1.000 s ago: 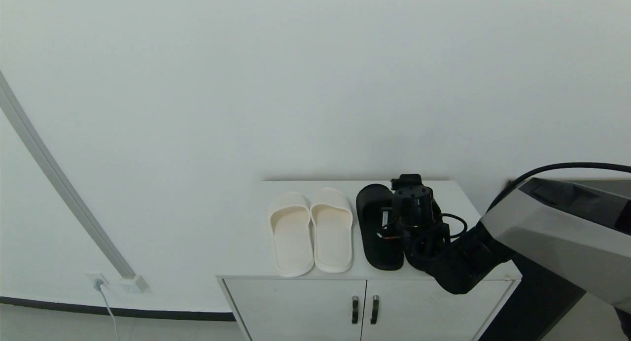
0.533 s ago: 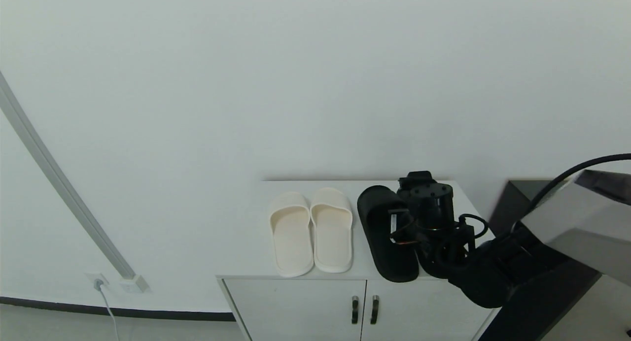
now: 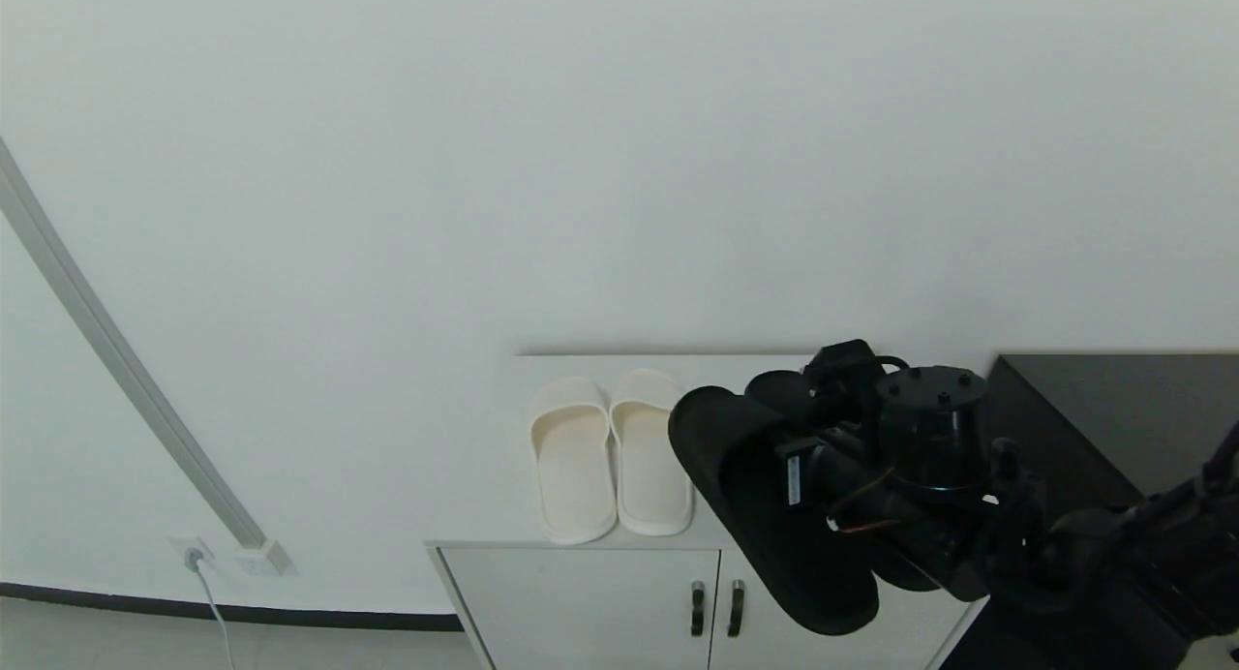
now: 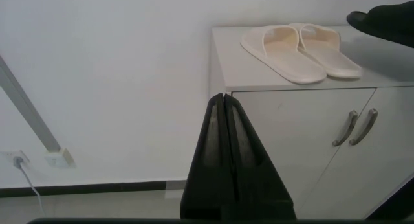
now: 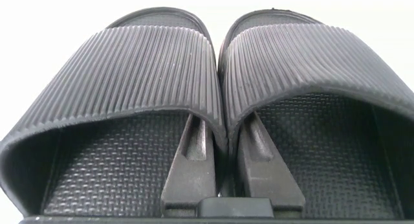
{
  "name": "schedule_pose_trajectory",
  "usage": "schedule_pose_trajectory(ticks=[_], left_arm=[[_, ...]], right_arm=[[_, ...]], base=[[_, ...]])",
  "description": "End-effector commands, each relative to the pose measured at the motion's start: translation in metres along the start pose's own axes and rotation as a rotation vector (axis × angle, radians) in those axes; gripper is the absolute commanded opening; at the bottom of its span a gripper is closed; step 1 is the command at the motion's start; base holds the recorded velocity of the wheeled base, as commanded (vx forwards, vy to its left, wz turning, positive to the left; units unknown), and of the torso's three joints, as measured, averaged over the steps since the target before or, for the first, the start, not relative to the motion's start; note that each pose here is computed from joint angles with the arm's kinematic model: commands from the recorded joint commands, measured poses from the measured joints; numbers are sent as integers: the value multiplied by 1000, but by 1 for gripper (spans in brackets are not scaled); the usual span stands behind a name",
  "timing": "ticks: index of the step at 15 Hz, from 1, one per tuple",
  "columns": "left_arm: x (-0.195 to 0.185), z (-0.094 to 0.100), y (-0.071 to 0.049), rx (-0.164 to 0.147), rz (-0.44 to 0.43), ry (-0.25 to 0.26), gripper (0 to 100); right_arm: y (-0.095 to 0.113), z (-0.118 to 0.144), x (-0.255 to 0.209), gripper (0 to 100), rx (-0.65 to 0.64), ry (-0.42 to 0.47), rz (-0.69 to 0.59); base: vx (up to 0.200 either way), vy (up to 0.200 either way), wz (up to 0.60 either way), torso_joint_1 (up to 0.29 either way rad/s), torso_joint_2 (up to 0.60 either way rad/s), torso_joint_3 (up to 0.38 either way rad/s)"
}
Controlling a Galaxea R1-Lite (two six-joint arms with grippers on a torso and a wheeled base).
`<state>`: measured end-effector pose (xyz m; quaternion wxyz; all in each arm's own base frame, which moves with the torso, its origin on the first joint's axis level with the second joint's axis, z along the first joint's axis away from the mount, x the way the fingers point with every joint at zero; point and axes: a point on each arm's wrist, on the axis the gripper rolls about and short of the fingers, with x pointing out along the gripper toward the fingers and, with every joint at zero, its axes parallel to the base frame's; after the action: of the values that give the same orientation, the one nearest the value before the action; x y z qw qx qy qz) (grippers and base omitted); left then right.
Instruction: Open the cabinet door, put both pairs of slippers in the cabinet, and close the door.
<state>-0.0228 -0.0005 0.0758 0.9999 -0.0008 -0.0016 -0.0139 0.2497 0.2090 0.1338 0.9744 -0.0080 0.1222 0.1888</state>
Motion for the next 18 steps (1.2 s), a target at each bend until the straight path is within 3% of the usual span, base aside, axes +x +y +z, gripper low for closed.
schedule_pose_trajectory(ticks=[1,6,15,18], left_arm=[[0,0,0,0,0,0,0],[0,0,0,-1,0,0,0],[0,0,0,-1,0,0,0],[0,0,0,-1,-1,0,0]], right_arm=[[2,14,-32,0,9,-39,109],[13,19,-70,0,-29,59,291],[16,16,-80,0,-33,69,338],[15,14,-79,0,-38,79,338]], base=[[0,0,0,0,0,0],[0,0,0,0,0,0],[0,0,0,0,0,0],[-200,0,0,9,4,2]])
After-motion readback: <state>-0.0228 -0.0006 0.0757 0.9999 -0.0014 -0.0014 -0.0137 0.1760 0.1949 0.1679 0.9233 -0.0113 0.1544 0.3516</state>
